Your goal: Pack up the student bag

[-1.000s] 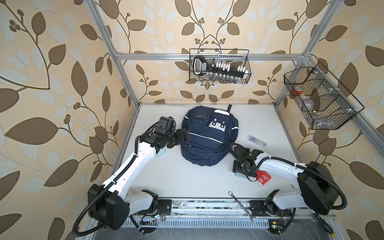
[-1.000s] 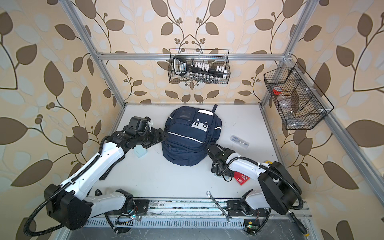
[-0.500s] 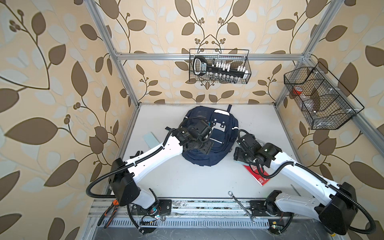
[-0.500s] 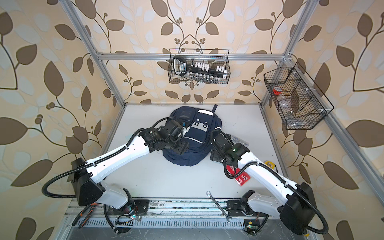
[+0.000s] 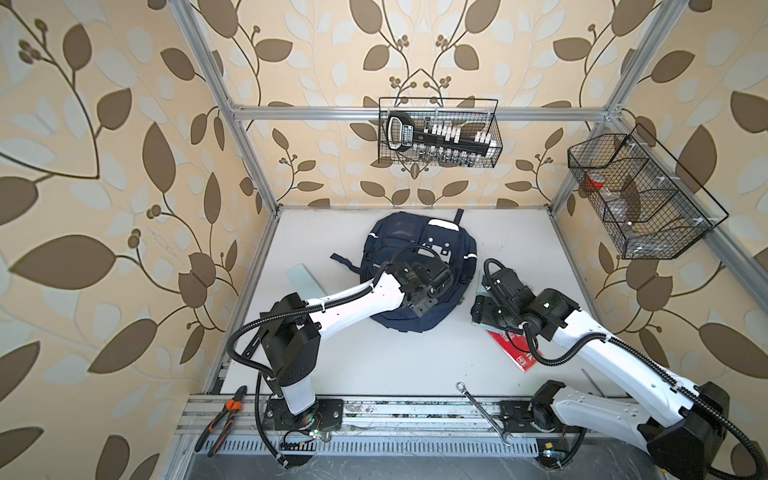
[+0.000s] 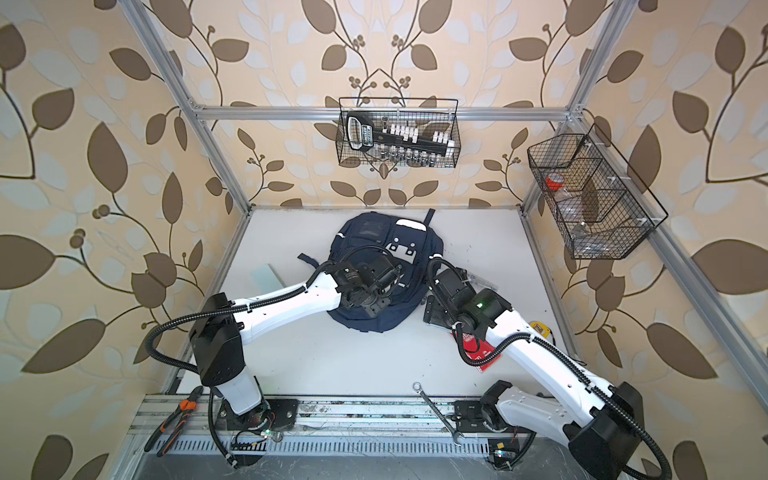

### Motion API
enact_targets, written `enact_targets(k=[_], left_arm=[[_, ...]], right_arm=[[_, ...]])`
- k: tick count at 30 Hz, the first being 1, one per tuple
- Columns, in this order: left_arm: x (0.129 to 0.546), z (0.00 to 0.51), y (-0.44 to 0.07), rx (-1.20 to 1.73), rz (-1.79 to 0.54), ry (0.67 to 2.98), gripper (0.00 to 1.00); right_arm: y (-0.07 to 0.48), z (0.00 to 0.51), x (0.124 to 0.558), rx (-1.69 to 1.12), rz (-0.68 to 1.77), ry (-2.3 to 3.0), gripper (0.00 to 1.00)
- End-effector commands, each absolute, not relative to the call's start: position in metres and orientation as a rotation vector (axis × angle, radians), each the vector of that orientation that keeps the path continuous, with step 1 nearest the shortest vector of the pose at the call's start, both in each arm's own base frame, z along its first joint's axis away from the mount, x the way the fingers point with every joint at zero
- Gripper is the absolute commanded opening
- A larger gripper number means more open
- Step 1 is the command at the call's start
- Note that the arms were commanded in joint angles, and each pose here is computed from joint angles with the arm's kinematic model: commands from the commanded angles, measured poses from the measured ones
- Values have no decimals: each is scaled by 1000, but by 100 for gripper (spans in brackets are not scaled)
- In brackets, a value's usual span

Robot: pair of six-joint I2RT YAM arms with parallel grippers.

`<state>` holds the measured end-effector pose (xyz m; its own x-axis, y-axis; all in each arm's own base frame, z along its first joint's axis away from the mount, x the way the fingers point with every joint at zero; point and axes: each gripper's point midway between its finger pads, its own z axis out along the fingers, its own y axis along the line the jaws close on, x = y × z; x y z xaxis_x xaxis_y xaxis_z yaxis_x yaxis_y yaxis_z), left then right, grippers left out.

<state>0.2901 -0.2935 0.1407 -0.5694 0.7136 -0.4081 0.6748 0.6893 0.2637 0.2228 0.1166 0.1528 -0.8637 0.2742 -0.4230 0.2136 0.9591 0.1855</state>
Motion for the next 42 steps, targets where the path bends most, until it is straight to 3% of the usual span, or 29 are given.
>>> enact_targets(k=[1, 5, 12, 23, 25, 27, 31, 36, 42], left_arm=[[315, 154, -287, 949, 197, 2359, 53], [323, 160, -303, 904, 118, 2320, 65], [312, 150, -323, 1011, -25, 2303, 72], [328, 120, -343, 1090, 9, 2304, 71], [331, 120, -344, 1084, 12, 2291, 68], [341, 126, -344, 1049, 39, 2276, 54], [369, 157, -339, 899, 122, 2223, 0], [384, 204, -348, 809, 50, 2230, 0], [371, 276, -354, 746, -210, 2282, 0]], right_arm=[[121, 164, 225, 329, 219, 2633, 33], [122, 166, 225, 325, 230, 2630, 33], [122, 168, 223, 335, 252, 2623, 32], [126, 172, 223, 333, 285, 2623, 31], [126, 174, 223, 332, 290, 2619, 31], [127, 174, 222, 330, 295, 2620, 31], [128, 172, 221, 317, 299, 2634, 30], [141, 172, 223, 239, 355, 2649, 29], [166, 170, 225, 80, 398, 2678, 29]])
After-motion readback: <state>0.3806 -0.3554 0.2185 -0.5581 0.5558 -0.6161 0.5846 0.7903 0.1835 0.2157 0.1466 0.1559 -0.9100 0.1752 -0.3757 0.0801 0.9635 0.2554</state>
